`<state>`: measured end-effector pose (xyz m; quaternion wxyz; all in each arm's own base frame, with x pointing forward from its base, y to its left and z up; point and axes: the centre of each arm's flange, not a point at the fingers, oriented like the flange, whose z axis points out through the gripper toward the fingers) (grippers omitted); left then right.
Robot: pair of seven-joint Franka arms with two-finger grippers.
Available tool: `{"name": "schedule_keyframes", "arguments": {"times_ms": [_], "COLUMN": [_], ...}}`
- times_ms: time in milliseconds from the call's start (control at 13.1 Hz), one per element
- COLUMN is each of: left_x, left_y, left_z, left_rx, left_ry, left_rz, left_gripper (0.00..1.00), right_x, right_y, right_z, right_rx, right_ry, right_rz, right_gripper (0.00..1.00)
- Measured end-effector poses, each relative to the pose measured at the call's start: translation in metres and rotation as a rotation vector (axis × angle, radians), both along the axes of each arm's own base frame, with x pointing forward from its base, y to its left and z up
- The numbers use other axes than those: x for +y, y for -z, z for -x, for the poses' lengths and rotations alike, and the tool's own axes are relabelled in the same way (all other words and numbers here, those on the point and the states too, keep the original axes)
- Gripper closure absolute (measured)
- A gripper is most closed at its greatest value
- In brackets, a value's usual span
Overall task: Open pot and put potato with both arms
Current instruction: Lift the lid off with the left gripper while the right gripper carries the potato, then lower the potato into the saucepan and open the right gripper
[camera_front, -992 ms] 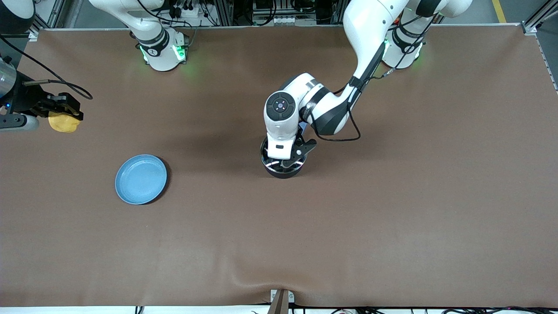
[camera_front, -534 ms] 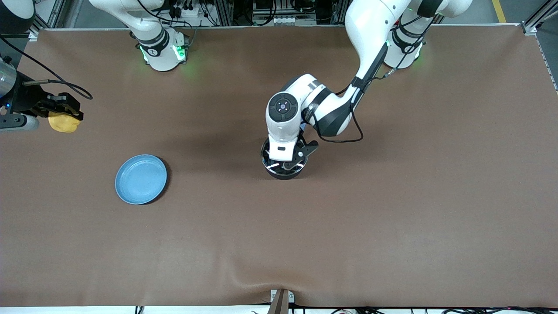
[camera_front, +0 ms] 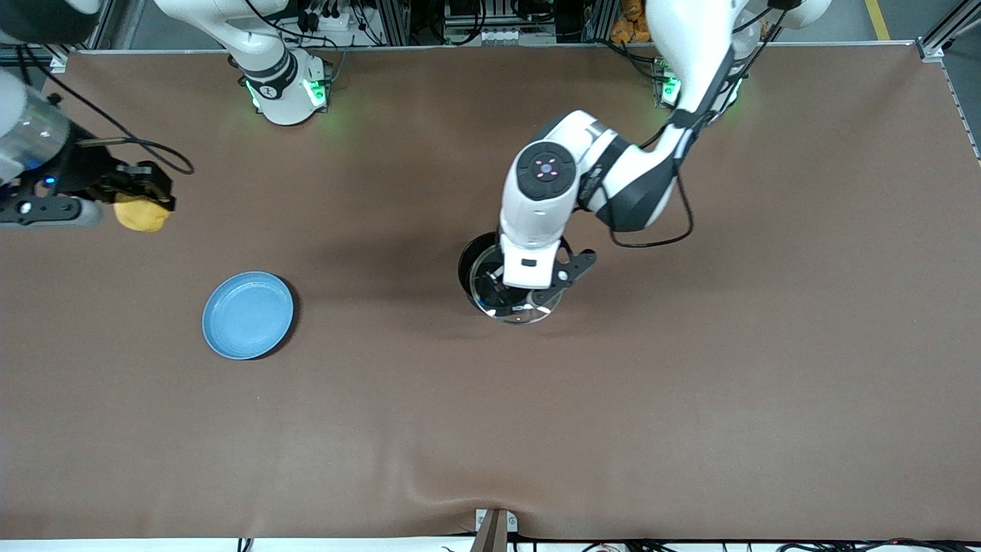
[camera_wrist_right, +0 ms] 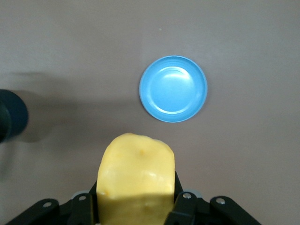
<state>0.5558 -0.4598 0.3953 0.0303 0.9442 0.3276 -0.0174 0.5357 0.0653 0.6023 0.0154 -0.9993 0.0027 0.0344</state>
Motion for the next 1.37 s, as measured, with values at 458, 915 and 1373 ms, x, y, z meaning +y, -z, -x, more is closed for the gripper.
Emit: {"name": "schedule_keyframes", "arguments": {"times_ms": [458, 915, 1373], "left_x": [0.119, 0.253, 0.365], "left_y": [-0.064, -0.058, -0.013], "left_z": [-0.056, -0.099, -0.103], "left_rx": [-0.016, 0.016, 0.101], "left_ry": [0.057, 0.204, 0.329], "left_rz": [-0.004, -0.019, -0.009], "left_gripper": [0.4, 0.4, 0.4], "right_x": [0.17, 0.303, 0.418], "right_y": [0.036, 0.143, 0.26], "right_z": [0.002, -0.003, 0.022], "right_rx": [-0.057, -0.089, -0.081], "right_ry": [0.137, 0.169, 0.123], "right_rz": [-0.047, -0.072, -0.066], "right_gripper": [0.46, 0.46, 0.46]}}
